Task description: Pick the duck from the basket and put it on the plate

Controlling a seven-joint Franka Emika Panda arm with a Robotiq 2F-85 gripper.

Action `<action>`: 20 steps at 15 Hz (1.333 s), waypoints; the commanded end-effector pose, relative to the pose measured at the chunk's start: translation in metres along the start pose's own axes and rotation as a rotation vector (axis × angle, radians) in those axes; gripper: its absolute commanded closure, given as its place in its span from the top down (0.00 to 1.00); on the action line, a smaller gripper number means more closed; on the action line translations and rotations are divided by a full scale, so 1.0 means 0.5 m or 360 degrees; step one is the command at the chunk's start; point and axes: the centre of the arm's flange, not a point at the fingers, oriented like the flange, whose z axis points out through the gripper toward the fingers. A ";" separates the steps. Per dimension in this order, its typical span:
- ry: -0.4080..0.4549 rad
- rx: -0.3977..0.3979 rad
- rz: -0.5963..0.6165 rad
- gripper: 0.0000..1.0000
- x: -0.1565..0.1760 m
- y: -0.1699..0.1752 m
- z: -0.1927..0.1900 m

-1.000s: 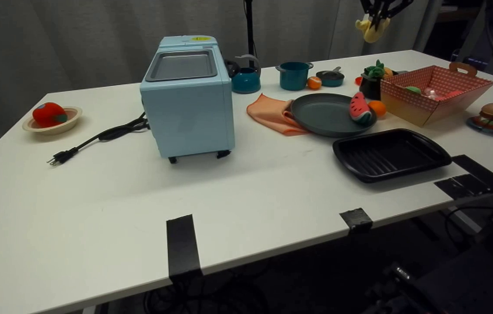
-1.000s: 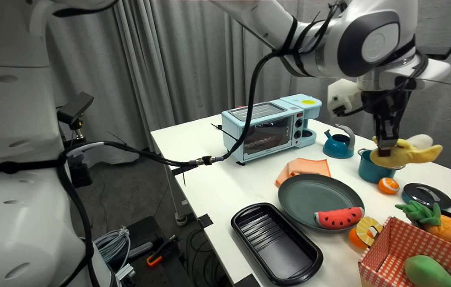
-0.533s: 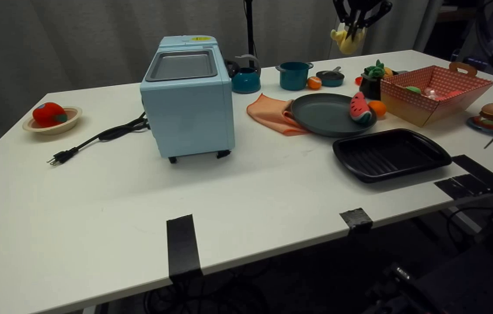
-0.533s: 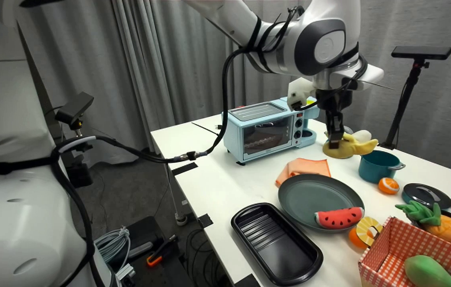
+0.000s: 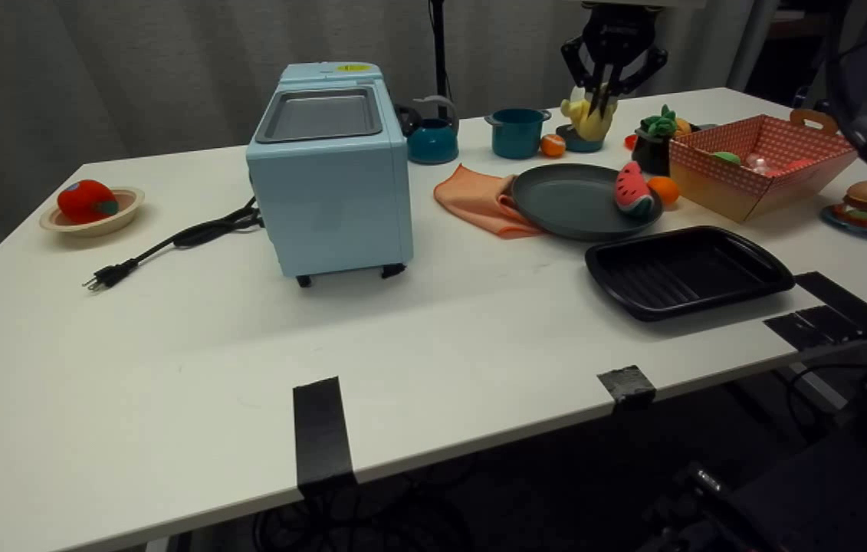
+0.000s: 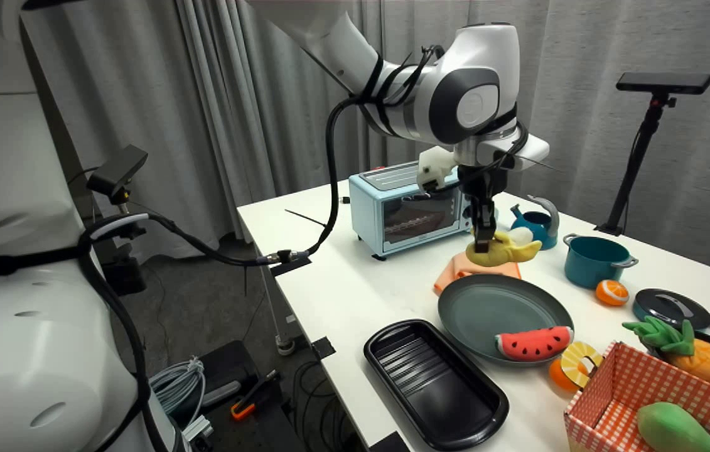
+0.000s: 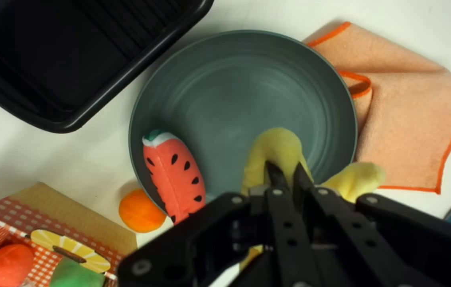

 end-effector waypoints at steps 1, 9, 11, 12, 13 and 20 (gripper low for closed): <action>-0.0007 -0.0018 -0.0024 0.37 -0.025 0.006 0.002; 0.0065 -0.0073 -0.0034 0.98 0.007 0.044 0.009; 0.0087 -0.0093 -0.0024 1.00 0.022 0.063 0.008; 0.0101 -0.0101 -0.0017 1.00 0.031 0.074 0.006; 0.0113 -0.0106 -0.0008 1.00 0.040 0.084 0.003; 0.0117 -0.0125 0.0044 1.00 0.079 0.111 0.001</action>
